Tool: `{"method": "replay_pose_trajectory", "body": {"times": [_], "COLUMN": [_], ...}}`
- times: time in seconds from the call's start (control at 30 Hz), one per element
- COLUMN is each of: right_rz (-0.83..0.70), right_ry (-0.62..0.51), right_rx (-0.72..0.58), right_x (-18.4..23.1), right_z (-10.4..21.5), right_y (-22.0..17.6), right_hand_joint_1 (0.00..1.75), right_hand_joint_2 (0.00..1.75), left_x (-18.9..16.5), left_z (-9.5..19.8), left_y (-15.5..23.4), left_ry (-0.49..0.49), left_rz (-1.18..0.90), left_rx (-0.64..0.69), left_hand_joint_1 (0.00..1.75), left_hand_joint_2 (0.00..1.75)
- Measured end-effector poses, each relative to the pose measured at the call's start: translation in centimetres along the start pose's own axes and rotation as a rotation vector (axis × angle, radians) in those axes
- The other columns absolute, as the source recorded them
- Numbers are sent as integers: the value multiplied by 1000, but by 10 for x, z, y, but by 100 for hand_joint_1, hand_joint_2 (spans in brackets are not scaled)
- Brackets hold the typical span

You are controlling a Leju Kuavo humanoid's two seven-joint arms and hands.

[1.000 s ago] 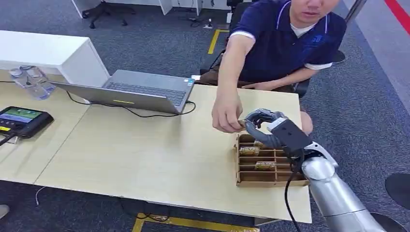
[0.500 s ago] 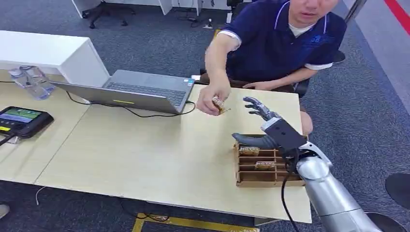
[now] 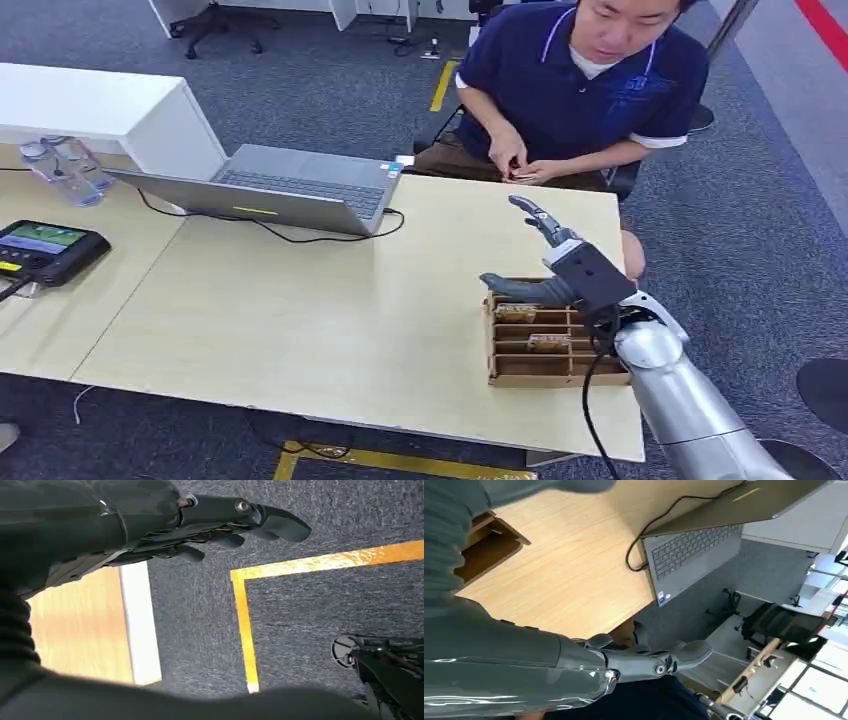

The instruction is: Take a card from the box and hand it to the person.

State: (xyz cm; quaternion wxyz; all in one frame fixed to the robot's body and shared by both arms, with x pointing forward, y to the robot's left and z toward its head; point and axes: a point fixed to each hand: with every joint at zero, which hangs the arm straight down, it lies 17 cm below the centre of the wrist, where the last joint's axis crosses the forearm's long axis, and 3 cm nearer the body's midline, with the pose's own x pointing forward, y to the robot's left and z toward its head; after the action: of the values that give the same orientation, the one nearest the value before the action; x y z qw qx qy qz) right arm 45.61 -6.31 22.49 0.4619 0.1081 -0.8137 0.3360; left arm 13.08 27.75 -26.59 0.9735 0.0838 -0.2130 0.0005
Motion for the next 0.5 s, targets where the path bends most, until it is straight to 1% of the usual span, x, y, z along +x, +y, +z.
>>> {"method": "replay_pose_trajectory", "body": {"times": [0.1, 0.2, 0.33, 0.47, 0.5], "right_rz": [6, 59, 206, 337, 351], "right_ry": [-5, -4, 41, 118, 133], "right_rx": [-21, -120, -339, -535, -559], "right_x": [1, -2, -13, -29, -33], "right_z": [0, 1, 20, 56, 64], "right_y": [-4, -28, -91, -153, -162], "right_hand_joint_1": [175, 175, 175, 175, 175], "right_hand_joint_2": [175, 175, 175, 175, 175], "left_x": [0, 0, -1, -3, -3], "left_z": [0, 0, -1, 0, 0], "left_y": [0, 2, 5, 6, 7], "left_ry": [0, 0, 5, 10, 11], "left_rz": [1, 11, 39, 50, 52], "left_rx": [2, 12, 23, 27, 29], "left_hand_joint_1": [0, 0, 0, 0, 0], "left_hand_joint_2": [0, 0, 0, 0, 0]}}
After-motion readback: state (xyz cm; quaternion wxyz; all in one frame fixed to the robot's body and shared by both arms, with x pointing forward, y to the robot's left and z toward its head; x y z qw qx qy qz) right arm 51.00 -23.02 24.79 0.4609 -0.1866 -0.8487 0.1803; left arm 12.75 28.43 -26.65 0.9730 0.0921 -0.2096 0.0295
